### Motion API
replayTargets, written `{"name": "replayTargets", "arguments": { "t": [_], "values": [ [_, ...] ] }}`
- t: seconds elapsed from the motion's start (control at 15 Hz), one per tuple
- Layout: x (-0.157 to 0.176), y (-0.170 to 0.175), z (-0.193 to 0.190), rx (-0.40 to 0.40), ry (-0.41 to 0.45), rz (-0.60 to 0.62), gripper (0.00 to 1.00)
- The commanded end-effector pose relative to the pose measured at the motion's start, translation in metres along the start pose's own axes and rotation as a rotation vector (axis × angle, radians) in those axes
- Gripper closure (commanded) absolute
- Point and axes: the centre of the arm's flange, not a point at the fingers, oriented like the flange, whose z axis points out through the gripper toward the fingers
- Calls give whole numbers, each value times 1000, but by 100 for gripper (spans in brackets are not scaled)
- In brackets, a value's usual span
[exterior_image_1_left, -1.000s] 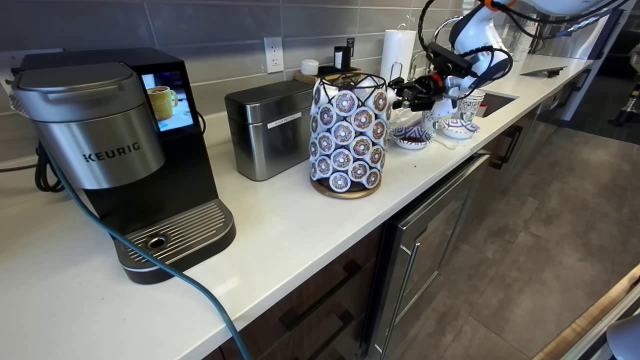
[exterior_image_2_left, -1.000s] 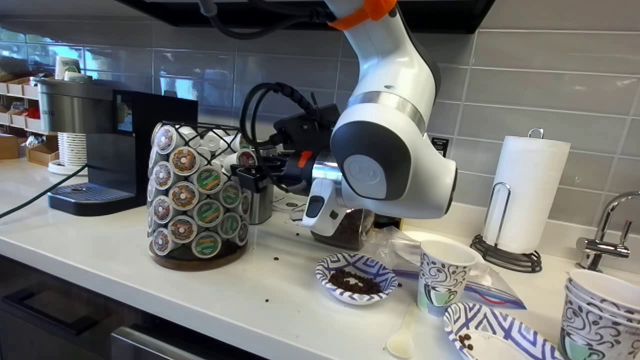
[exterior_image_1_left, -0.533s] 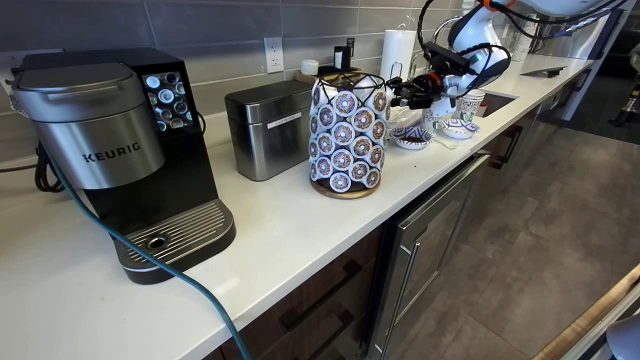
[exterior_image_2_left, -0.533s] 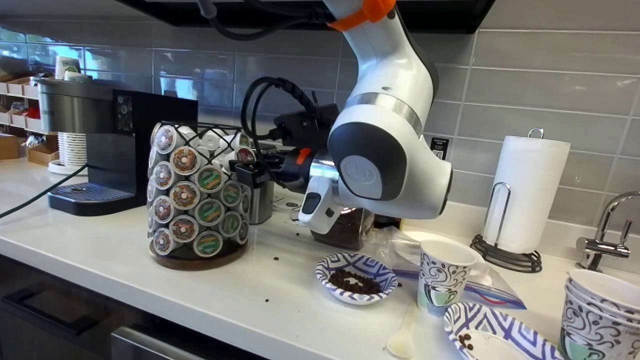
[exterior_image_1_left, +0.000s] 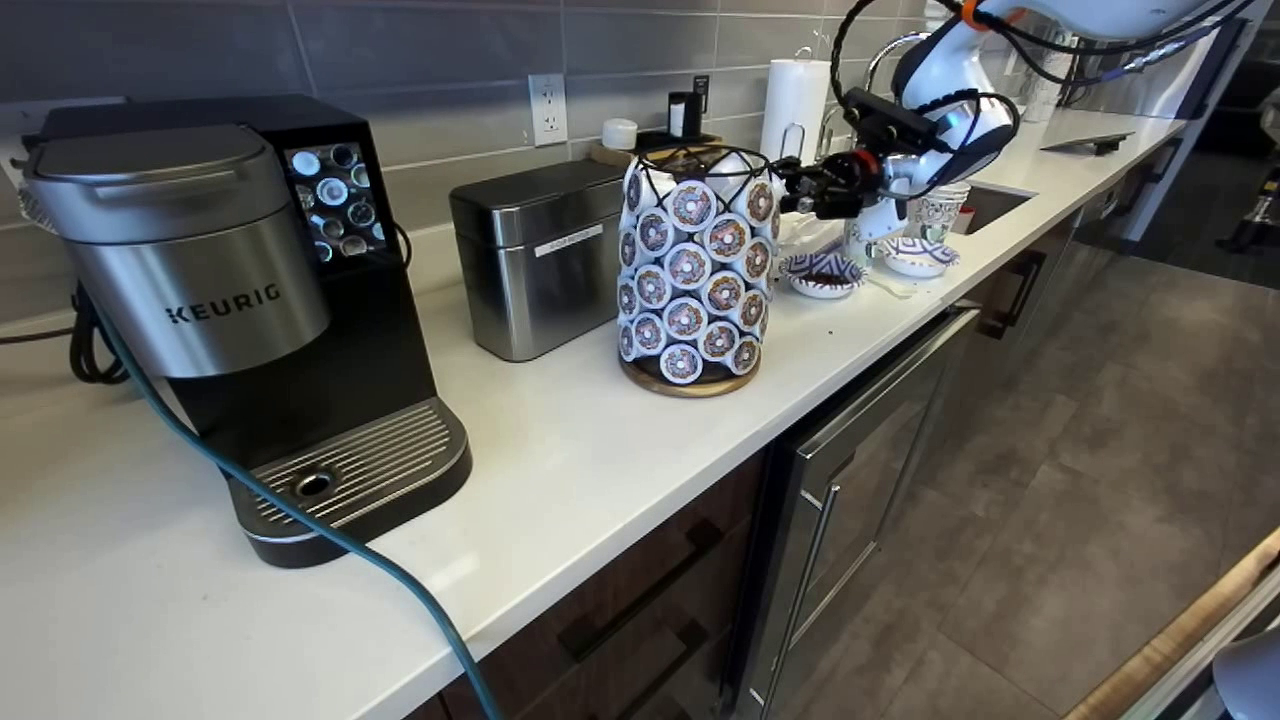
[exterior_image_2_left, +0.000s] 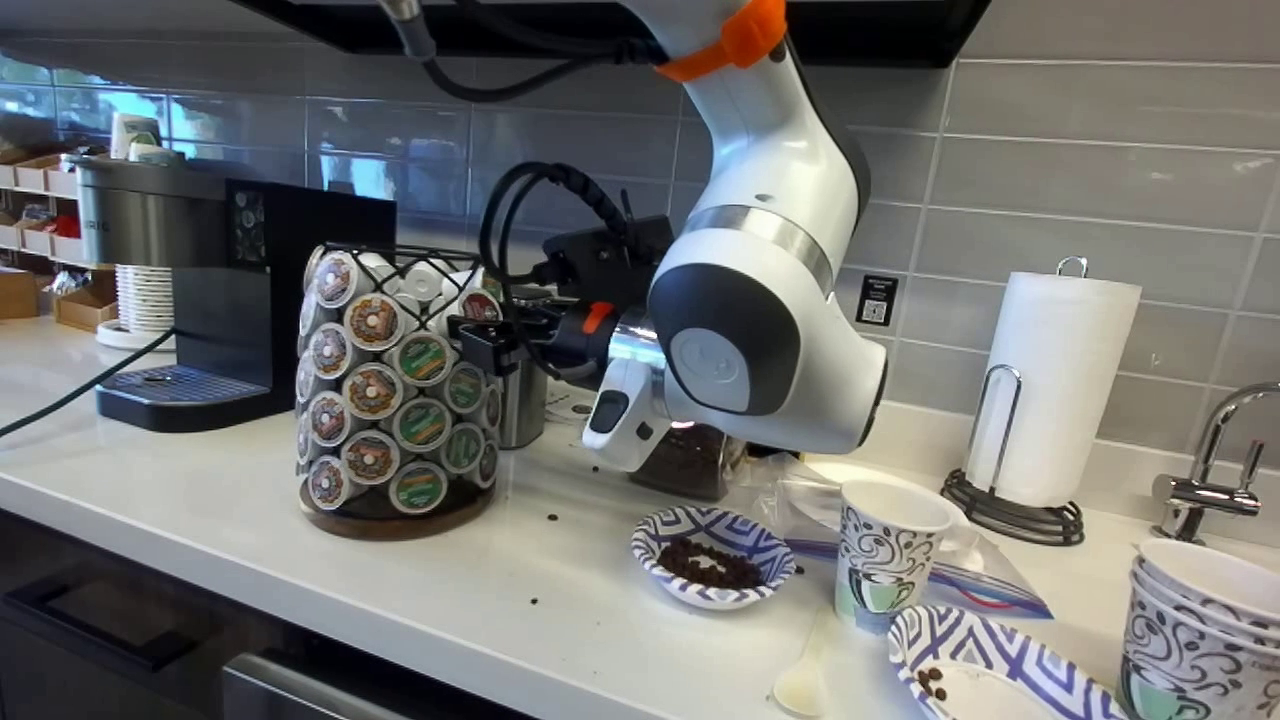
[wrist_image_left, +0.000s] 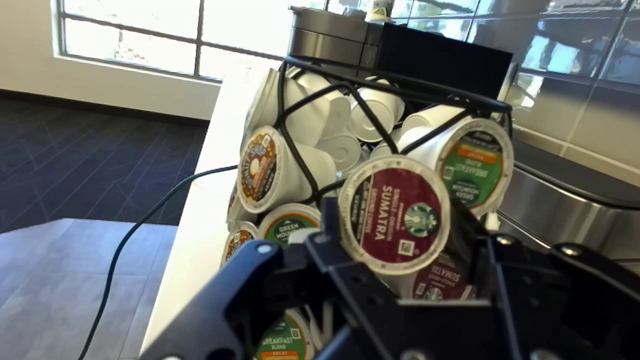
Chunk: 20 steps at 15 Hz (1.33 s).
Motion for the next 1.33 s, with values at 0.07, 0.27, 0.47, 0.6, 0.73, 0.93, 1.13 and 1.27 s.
{"name": "replayTargets", "arguments": {
  "t": [0.07, 0.27, 0.47, 0.6, 0.73, 0.93, 1.13, 1.27],
  "values": [
    [12, 1, 14, -37, -66, 25, 72],
    [20, 3, 19, -52, -84, 48, 72],
    [20, 2, 19, -44, -80, 61, 72],
    [18, 3, 18, -36, -75, 65, 72],
    [16, 3, 18, -28, -66, 78, 72],
    [13, 2, 21, -7, -82, 84, 72],
    [15, 2, 23, 4, -82, 91, 72],
    [16, 2, 25, 1, -78, 94, 72]
  ]
}}
